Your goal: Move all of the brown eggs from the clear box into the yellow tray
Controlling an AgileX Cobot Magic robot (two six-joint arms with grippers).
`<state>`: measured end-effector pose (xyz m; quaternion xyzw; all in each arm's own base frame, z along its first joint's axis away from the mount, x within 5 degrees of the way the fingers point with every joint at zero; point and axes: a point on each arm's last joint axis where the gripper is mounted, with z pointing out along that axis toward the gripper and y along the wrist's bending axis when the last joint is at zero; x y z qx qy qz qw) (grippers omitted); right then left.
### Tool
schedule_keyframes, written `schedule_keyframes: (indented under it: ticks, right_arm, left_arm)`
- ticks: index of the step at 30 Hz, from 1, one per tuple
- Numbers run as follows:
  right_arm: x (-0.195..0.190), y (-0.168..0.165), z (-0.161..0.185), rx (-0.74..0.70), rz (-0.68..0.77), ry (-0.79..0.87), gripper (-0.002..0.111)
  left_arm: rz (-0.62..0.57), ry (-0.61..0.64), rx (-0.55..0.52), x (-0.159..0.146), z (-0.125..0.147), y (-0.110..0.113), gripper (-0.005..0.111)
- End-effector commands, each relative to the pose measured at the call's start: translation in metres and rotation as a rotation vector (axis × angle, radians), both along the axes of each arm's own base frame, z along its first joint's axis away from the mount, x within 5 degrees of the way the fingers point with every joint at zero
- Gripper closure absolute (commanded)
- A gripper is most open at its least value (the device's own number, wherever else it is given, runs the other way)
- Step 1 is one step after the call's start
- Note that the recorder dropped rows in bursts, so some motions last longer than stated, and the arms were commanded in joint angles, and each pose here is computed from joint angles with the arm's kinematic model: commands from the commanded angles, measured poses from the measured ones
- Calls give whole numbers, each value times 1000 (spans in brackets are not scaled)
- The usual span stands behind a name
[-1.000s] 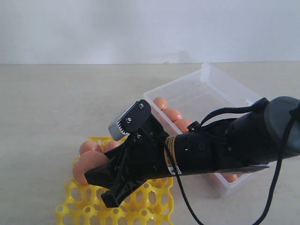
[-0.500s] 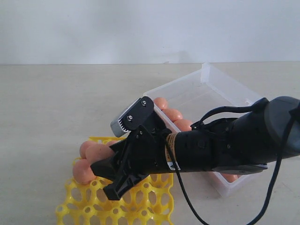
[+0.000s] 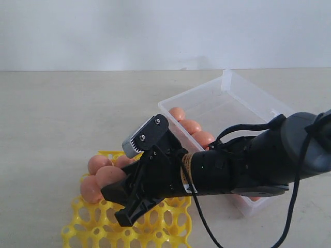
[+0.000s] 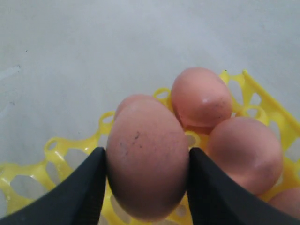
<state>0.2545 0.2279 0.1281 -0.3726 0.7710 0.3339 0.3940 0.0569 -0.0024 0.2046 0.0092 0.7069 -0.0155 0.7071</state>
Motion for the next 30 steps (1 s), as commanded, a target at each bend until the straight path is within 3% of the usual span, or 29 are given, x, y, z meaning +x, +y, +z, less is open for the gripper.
schedule_keyframes:
  ticks: [1,25,27,30]
  right_arm:
    - [0,2,3,14,5,-9,106]
    - [0,0,0,-39,19,-48,105]
    - [-1,1,0,-46,41,-55,100]
    - [-1,1,-1,-50,49,-56,82]
  left_arm:
    - [2,-15,-10,0,2,0,103]
    - [2,-15,-10,0,2,0,103]
    - [2,-15,-10,0,2,0,103]
    - [2,-15,-10,0,2,0,103]
